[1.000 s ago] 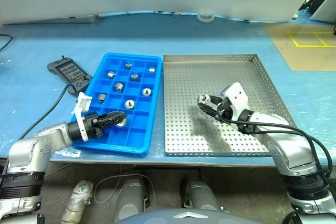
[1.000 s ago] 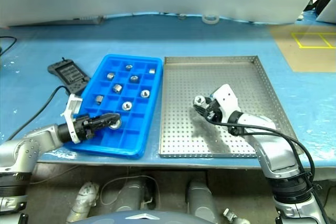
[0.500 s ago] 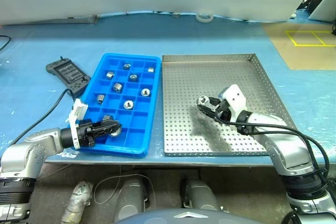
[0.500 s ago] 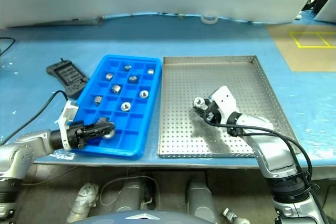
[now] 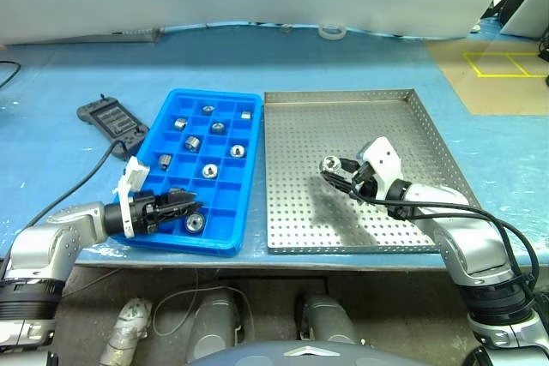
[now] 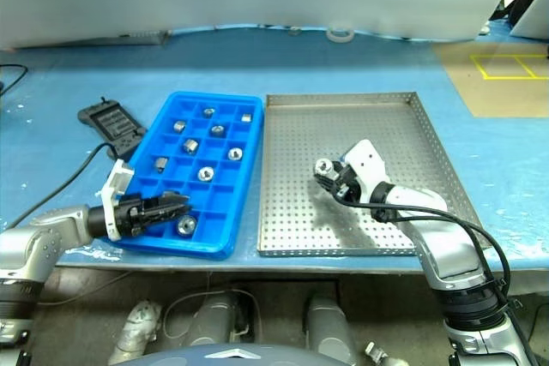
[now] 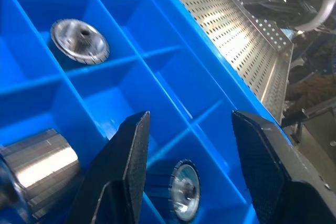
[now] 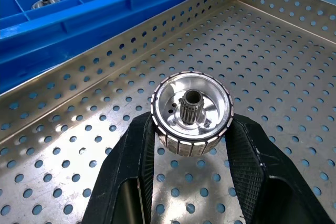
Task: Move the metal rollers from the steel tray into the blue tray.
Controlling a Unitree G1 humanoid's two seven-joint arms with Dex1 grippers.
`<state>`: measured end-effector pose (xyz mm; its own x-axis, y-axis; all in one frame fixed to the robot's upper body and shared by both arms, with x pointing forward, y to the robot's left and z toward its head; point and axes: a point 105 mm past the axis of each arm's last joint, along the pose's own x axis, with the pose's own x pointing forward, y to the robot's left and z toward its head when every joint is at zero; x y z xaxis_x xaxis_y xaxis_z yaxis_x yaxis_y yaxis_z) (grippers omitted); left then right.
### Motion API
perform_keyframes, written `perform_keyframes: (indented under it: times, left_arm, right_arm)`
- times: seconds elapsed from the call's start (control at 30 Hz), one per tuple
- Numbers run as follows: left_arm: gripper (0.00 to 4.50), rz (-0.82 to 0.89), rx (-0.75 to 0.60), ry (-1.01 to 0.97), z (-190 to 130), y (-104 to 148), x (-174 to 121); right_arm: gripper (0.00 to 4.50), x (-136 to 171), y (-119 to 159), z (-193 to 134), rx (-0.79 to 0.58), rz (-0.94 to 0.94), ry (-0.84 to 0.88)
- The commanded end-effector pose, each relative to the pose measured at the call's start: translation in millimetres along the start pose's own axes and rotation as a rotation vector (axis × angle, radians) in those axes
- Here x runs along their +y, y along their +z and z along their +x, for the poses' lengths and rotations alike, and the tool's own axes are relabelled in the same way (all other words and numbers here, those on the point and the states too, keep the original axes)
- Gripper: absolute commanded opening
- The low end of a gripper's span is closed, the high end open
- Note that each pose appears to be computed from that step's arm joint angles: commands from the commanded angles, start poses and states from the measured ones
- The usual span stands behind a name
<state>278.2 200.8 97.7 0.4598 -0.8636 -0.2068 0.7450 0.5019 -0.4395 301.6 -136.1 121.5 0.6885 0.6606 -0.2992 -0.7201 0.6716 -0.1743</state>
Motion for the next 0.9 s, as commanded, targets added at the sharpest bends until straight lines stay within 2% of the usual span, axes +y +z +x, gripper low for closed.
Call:
perform_keyframes:
  times: [0.03,0.13,0.3,0.47,0.73,0.9]
  left_arm:
    - [2.58,0.05,-0.121,0.004,4.6,36.5,0.7]
    - [2.58,0.04,-0.158,-0.002,12.5,45.0,0.0]
    - [2.58,0.017,-0.142,0.023,10.9,32.9,-0.1]
    - [2.58,0.04,-0.168,0.086,-8.9,29.9,-9.0]
    - [2.58,0.034,-0.23,0.212,-39.0,20.1,-22.3]
    - [2.58,0.022,-0.246,0.261,-45.7,12.5,-27.8]
  right_arm:
    - [1.62,21.0,33.2,0.6,-0.089,-0.073,0.142]
    - [1.62,33.2,32.1,11.8,-0.077,-0.108,0.218]
    - [1.62,60.1,39.7,33.5,-0.098,-0.178,0.371]
    - [1.62,66.9,52.1,58.7,-0.138,-0.218,0.425]
    - [1.62,83.7,51.3,75.3,-0.144,-0.214,0.579]
    - [1.62,91.5,52.9,85.2,-0.152,-0.209,0.633]
